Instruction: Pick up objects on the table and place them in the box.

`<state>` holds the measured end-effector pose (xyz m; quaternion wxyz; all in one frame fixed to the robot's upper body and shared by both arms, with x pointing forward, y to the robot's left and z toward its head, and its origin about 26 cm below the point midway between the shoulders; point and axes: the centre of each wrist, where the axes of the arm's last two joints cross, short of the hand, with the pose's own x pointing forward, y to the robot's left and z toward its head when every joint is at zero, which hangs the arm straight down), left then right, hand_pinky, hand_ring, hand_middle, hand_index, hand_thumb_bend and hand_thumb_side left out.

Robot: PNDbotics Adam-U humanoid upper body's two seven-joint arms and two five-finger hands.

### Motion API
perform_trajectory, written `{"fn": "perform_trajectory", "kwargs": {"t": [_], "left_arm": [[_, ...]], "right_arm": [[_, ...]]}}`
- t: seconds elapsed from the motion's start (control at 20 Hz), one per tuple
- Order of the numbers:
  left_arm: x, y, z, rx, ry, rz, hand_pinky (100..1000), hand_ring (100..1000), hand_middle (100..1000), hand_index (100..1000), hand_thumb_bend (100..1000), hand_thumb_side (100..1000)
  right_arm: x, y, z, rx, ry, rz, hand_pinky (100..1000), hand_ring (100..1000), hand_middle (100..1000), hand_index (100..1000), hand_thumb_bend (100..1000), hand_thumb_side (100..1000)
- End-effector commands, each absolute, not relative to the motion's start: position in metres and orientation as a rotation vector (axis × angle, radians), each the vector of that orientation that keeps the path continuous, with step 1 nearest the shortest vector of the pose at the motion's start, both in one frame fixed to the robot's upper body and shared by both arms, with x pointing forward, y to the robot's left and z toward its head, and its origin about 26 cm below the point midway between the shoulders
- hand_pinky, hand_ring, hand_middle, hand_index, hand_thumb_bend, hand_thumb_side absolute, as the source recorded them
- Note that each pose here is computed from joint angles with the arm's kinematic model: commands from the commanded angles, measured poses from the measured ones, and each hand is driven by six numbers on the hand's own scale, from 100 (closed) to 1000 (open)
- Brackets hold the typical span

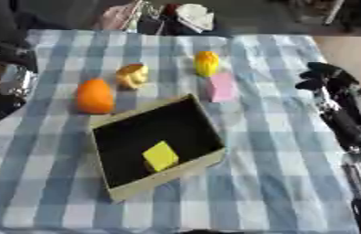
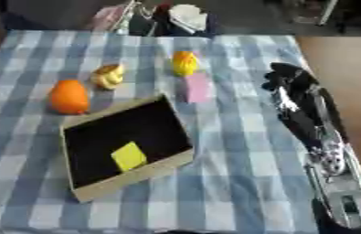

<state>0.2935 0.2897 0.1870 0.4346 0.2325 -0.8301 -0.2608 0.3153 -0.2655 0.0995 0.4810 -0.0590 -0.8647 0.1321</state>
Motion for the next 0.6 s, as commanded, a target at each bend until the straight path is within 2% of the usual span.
{"fn": "perform_trajectory", "kwargs": {"t": [0.05, 0.3, 0.5, 0.6], "left_arm": [[0.294, 0.294, 0.199, 0.625, -2.074, -0.704, 688, 558, 639, 777, 173, 501], [0.298, 0.298, 0.21, 0.709, -1.97, -0.923, 698, 572, 650, 800, 197, 486], [0.304, 0.305, 0.219, 0.761, -1.829, -1.149, 708, 593, 673, 829, 220, 440], [0.309, 0.309, 0.226, 0.786, -1.746, -1.263, 715, 608, 683, 839, 274, 420]], "right_arm": [[0.316, -0.269, 0.108, -0.157, -2.13, 0.342, 781, 645, 647, 788, 100, 559], [0.316, -0.268, 0.107, -0.154, -2.128, 0.348, 781, 645, 647, 788, 100, 565], [0.316, -0.269, 0.107, -0.154, -2.125, 0.354, 782, 645, 646, 788, 100, 559], [0.317, -0.268, 0.107, -0.151, -2.124, 0.359, 781, 645, 646, 788, 100, 559]]}}
